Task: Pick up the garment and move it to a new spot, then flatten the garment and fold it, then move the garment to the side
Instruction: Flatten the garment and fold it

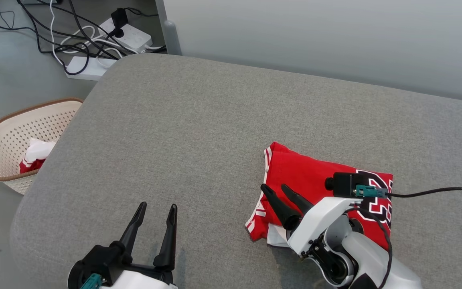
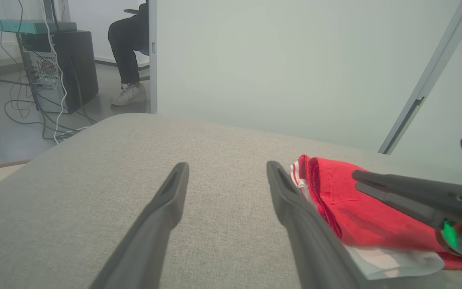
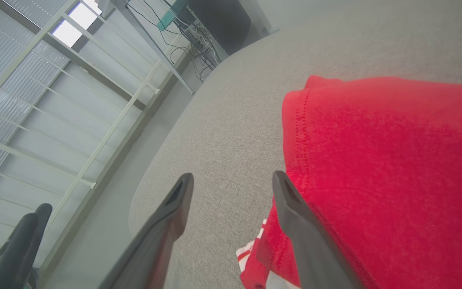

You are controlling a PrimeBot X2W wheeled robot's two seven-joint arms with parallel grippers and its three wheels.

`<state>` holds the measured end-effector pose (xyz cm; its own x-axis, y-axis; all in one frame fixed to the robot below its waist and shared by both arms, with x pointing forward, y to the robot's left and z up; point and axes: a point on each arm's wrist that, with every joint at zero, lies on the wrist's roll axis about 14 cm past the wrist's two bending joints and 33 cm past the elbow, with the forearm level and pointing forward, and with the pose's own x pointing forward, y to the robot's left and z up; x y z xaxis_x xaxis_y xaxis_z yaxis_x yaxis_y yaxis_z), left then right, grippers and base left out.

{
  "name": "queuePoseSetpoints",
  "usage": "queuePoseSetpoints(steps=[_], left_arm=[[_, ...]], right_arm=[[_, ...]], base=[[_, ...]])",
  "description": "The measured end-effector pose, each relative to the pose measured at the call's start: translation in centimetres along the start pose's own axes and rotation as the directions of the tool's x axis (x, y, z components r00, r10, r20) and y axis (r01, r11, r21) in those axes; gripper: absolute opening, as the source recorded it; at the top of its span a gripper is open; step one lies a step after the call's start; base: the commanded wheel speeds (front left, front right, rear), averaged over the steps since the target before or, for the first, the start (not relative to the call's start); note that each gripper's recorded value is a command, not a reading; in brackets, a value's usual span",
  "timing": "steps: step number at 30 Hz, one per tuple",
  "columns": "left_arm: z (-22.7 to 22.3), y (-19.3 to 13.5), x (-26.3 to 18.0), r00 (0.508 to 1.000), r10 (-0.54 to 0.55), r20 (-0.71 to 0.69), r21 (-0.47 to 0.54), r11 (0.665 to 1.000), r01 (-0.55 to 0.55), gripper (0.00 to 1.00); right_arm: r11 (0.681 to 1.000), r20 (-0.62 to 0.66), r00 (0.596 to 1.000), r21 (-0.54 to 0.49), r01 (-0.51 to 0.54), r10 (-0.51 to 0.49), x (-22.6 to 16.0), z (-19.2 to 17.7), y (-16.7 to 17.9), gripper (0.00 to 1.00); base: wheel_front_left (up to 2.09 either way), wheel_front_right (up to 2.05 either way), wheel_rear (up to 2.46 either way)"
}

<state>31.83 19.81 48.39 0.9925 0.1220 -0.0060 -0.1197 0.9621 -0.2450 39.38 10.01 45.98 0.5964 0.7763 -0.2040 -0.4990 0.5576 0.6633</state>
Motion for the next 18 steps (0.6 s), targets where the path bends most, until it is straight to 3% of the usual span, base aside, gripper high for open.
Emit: queuePoseSetpoints(steps=[3, 8, 12, 18], left_arm=[[0.0, -0.2, 0.2, 1.000, -0.007, 0.000, -0.001, 1.000, 0.007, 1.00], [0.2, -0.6, 0.5, 1.000, -0.022, 0.007, -0.002, 1.000, 0.022, 1.00], [0.6, -1.0, 0.8, 0.999, -0.035, 0.022, -0.003, 0.999, 0.036, 1.00], [0.9, -2.1, 1.6, 0.997, -0.073, 0.033, 0.002, 0.997, 0.073, 1.00]], right_arm=[[1.000, 0.029, 0.999, -0.011, -0.017, 0.017, -0.1, 0.4, 0.6, 1.00], [0.986, 0.120, 0.993, -0.165, 0.002, 0.018, -0.8, 3.3, -0.3, 1.00], [0.958, 0.158, 0.987, -0.282, 0.061, -0.017, -1.9, 4.7, -2.0, 1.00], [0.908, 0.254, 0.962, -0.370, 0.196, -0.105, -4.6, 7.8, -5.1, 1.00]], base=[[0.00, 0.00, 0.00], [0.00, 0.00, 0.00], [0.00, 0.00, 0.00], [0.00, 0.00, 0.00]])
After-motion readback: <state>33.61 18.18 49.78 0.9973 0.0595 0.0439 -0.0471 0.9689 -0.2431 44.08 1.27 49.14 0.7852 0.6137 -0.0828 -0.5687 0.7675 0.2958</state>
